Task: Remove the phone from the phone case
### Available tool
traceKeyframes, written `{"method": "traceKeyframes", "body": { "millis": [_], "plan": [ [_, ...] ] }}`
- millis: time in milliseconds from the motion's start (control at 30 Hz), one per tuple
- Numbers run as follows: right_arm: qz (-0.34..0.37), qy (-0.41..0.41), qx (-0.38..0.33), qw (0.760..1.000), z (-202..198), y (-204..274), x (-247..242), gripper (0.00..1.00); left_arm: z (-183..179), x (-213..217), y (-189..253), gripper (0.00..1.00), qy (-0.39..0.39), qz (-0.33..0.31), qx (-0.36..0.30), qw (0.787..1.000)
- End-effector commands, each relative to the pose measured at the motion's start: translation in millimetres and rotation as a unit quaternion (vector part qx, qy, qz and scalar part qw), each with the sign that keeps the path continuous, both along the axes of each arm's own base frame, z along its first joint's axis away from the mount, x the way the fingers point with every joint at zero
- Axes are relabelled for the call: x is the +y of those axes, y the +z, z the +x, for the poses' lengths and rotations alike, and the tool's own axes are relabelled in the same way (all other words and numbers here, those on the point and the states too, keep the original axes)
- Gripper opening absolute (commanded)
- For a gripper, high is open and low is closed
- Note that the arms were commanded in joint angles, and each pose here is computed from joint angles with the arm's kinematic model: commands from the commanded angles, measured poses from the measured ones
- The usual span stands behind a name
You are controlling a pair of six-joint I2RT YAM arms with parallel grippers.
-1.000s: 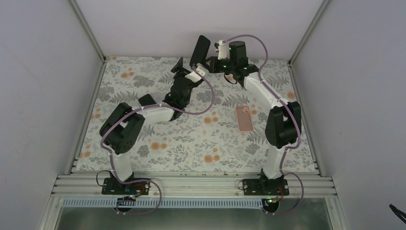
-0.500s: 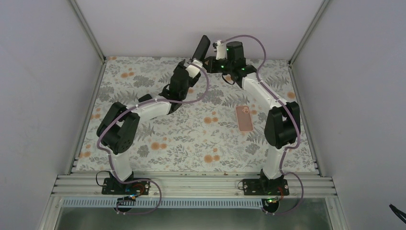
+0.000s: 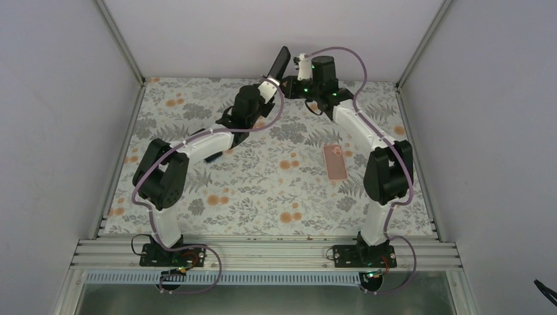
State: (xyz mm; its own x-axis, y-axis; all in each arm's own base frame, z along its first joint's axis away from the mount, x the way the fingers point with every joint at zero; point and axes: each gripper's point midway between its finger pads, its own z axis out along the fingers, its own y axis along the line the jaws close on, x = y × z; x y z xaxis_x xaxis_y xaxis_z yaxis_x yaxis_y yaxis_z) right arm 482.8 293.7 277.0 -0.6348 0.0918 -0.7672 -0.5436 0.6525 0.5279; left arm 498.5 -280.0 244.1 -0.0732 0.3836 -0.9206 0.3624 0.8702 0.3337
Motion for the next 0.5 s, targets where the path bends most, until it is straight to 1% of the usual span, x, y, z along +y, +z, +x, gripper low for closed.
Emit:
{"method": "traceKeyframes", "body": {
  "millis": [0, 33, 67, 100, 133, 300, 467],
  "plan": [
    [0.067, 0.149, -0.029, 0.986, -74.3, 66.4, 53.9, 0.03, 23.9, 16.7, -16.0, 0.36, 0.035, -0.004, 0.02, 0.999],
    [0.066, 0.15, -0.026, 0.986, -75.7, 63.2, 56.2, 0.03, 26.2, 17.1, -16.2, 0.34, 0.039, -0.002, 0.02, 0.999],
    [0.065, 0.153, -0.024, 0.986, -77.6, 61.2, 58.3, 0.03, 28.2, 17.2, -15.0, 0.24, 0.042, -0.002, 0.018, 0.999],
    [0.064, 0.155, -0.022, 0.986, -78.7, 59.5, 60.1, 0.03, 29.8, 17.7, -15.0, 0.12, 0.046, -0.002, 0.018, 0.999],
    [0.062, 0.155, -0.021, 0.986, -79.4, 57.3, 61.9, 0.03, 30.9, 18.1, -13.0, 0.04, 0.049, -0.003, 0.016, 0.999],
    [0.038, 0.14, -0.032, 0.989, -70.1, 51.1, 57.3, 0.03, 25.1, 20.7, -8.5, 0.02, 0.044, 0.0, 0.008, 0.999],
    [0.014, 0.096, -0.04, 0.995, -47.8, 46.0, 28.7, 0.03, 10.7, 29.7, -4.8, 0.02, 0.038, 0.004, 0.0, 0.999]
  ]
}}
